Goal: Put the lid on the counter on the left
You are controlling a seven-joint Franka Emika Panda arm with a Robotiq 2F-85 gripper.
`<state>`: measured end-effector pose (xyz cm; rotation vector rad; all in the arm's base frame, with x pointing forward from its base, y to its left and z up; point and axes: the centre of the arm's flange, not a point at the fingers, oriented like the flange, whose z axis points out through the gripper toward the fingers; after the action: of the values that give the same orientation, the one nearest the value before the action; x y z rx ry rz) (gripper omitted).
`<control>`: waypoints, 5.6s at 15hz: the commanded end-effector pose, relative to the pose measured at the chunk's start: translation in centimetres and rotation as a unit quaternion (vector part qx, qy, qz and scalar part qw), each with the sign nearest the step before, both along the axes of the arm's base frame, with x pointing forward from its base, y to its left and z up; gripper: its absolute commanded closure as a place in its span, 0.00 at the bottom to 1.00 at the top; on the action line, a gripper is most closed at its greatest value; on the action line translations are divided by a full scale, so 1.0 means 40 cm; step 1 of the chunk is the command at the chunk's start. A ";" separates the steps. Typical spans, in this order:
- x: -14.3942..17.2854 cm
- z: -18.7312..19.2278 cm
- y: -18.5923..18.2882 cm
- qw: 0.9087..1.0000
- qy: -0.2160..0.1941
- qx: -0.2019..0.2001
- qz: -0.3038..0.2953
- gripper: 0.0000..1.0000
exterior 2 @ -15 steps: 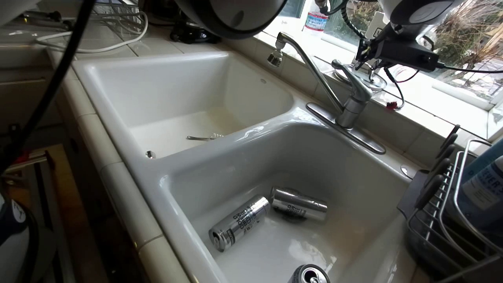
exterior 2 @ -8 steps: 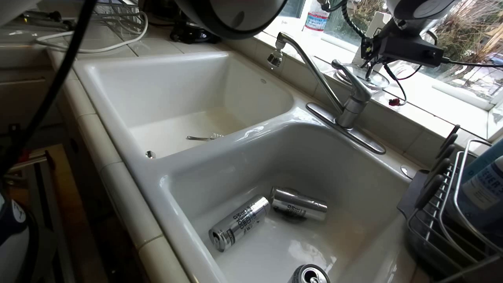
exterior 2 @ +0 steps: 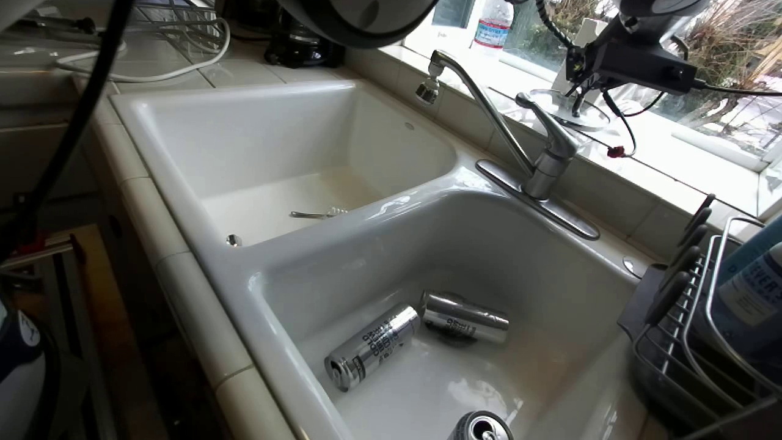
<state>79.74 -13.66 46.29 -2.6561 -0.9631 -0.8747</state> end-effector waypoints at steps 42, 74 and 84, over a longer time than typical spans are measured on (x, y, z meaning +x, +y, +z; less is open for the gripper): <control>-0.825 0.360 0.478 0.991 0.028 -0.053 0.120 0.95; -0.772 0.080 1.198 0.869 0.030 -0.055 0.491 0.95; -0.727 -0.107 1.340 0.825 0.043 -0.062 0.561 0.95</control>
<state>50.23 38.74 42.79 -1.6662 -2.1546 -0.3594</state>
